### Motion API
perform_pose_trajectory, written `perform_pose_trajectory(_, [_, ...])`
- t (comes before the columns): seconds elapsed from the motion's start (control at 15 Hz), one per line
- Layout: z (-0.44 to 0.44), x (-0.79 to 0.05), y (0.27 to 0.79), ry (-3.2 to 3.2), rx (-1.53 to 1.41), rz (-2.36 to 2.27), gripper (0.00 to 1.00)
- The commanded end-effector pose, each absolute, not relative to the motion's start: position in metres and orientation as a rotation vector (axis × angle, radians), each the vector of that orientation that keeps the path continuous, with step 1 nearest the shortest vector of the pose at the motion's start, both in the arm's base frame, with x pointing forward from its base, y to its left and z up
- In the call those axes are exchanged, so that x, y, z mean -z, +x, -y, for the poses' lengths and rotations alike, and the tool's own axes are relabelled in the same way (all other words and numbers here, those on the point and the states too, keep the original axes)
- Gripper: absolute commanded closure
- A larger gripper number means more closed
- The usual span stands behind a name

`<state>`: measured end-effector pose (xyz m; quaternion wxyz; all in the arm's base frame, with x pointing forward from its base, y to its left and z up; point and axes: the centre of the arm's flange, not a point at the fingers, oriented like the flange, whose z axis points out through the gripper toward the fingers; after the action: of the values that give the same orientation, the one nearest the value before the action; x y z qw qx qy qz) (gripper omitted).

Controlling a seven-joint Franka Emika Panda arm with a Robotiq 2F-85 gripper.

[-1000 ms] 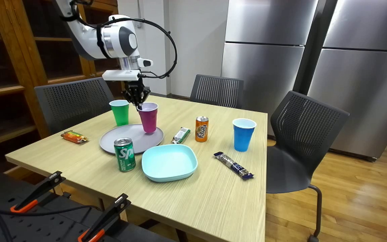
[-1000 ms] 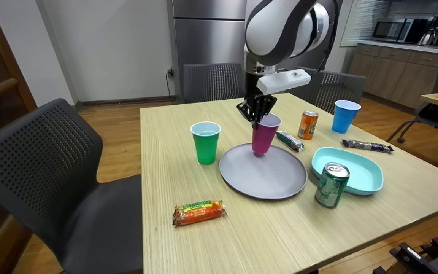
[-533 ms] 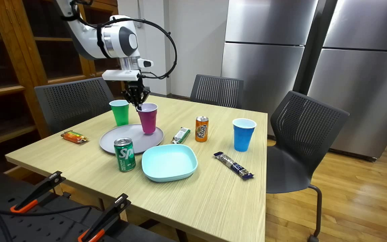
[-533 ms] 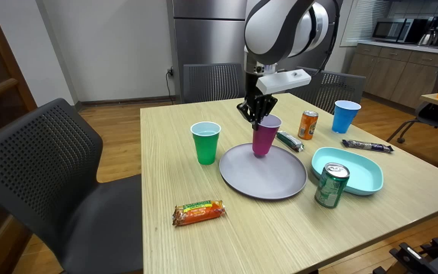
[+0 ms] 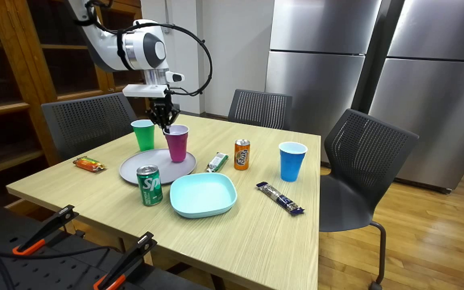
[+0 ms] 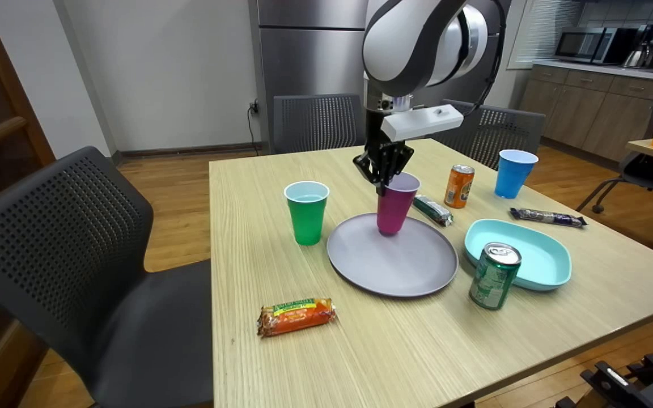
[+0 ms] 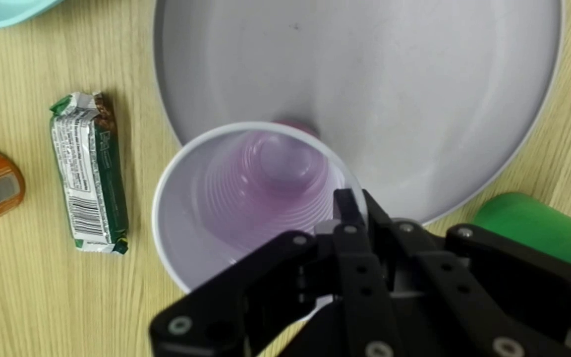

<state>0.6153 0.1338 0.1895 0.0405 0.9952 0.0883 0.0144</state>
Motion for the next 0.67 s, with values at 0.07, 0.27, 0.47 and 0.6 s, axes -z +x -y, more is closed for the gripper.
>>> perform_pose_trajectory(0.07, [-0.1352, -0.1895, 0.6252, 3.051, 0.000, -0.250, 0.99])
perform_pose_trajectory(0.27, [-0.1347, -0.1880, 0.6256, 3.052, 0.008, -0.252, 0.70])
perform_pose_trajectory(0.47, [-0.1341, -0.1883, 0.6244, 3.049, 0.010, -0.250, 0.56])
perform_pose_trajectory(0.6, [-0.1324, -0.1946, 0.6216, 3.045, 0.006, -0.241, 0.41])
